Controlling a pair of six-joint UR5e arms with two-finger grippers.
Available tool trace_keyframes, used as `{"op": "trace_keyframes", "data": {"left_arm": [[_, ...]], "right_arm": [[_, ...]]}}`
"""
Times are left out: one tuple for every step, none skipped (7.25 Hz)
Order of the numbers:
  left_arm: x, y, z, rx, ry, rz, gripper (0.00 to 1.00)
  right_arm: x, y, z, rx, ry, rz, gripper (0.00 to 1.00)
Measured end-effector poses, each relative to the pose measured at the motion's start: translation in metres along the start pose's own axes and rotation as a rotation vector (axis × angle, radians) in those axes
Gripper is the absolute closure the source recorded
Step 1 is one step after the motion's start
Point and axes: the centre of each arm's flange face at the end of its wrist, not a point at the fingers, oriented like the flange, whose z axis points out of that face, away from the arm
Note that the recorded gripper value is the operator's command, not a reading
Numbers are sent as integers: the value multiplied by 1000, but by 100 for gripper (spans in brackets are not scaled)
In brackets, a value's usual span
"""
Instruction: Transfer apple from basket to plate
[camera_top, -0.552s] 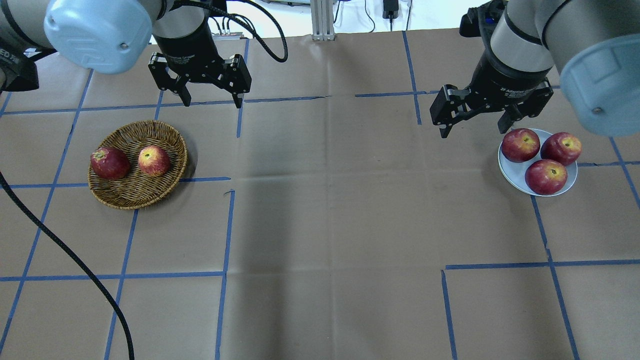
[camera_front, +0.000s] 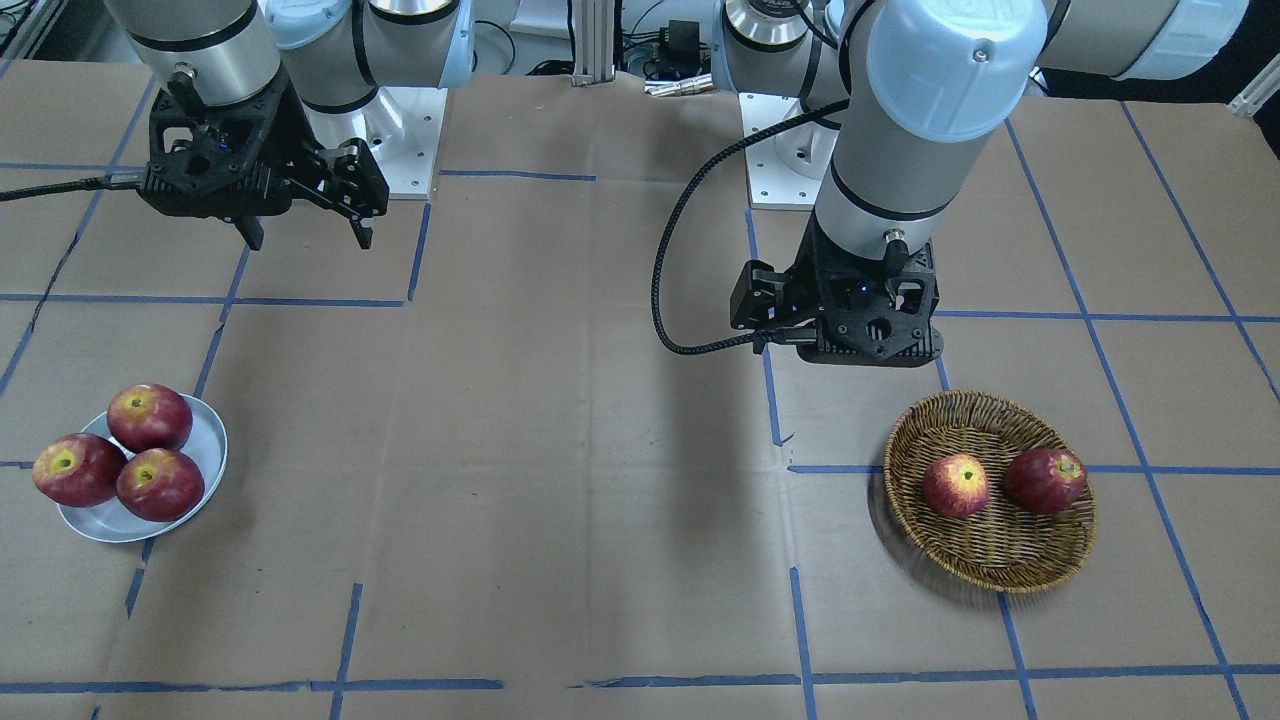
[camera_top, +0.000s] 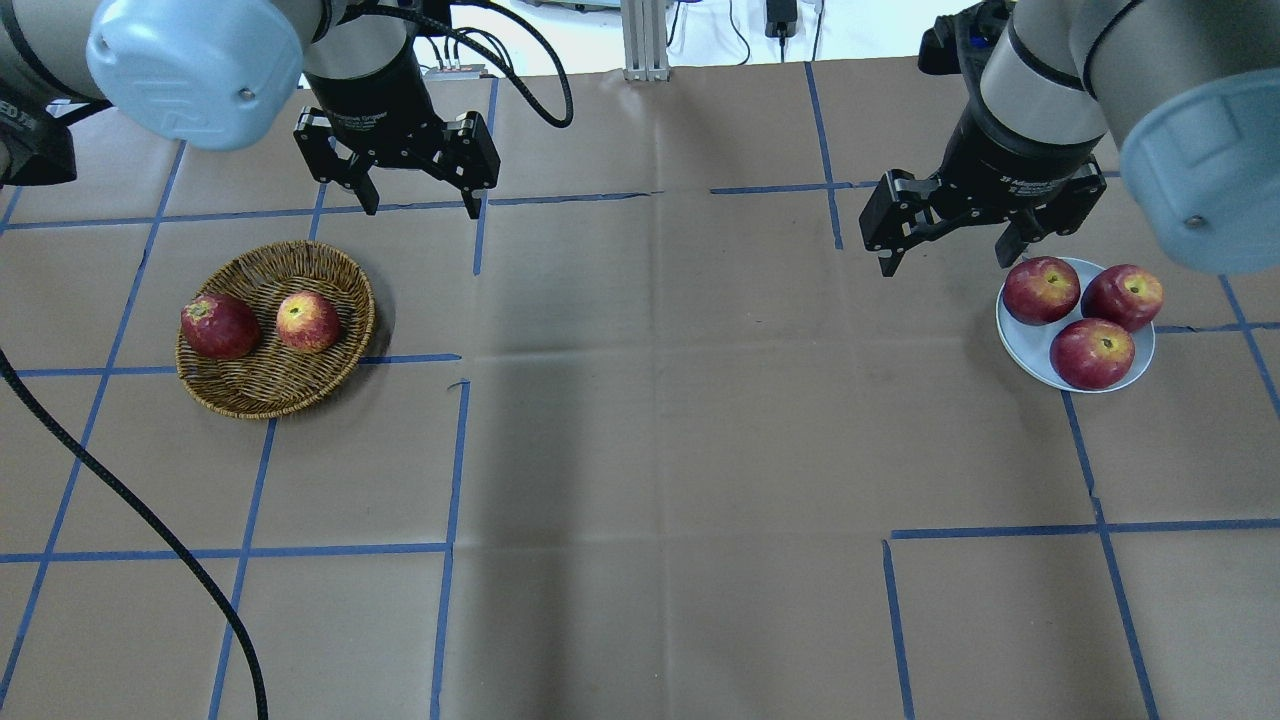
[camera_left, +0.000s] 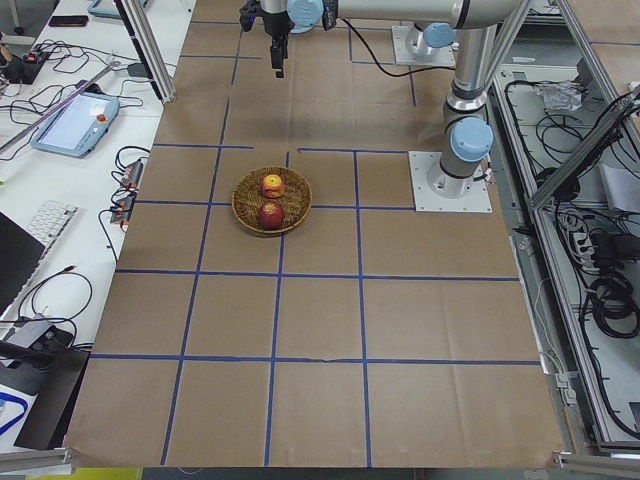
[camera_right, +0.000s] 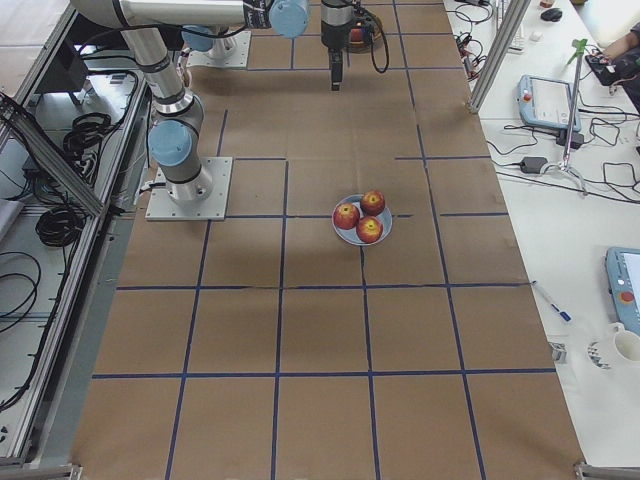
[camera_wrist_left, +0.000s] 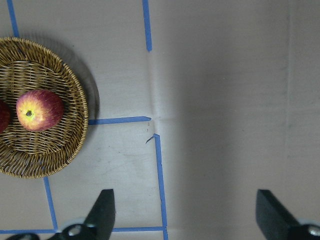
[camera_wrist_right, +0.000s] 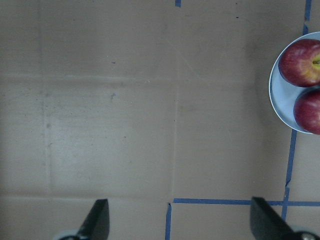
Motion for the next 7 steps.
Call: {"op": "trace_keyframes", "data": {"left_arm": [[0,0,0,0,-1,0,1],[-1,0,1,-1,-12,0,1],[-3,0,2,-4,-31,0,1],[-4,0,4,-7,-43,1,1],[-4,0,5,-9,-47,1,1],[-4,0,6,-11,-47,0,1],[-4,-2,7,-12,-47,-2,1]], "right_arm": [[0,0,0,0,0,0,0],[0,0,0,0,1,0,0],[0,0,0,0,1,1,0],[1,0,0,0,1,1,0],[1,0,0,0,1,1,0],[1,0,0,0,1,1,0],[1,0,0,0,1,1,0]]}}
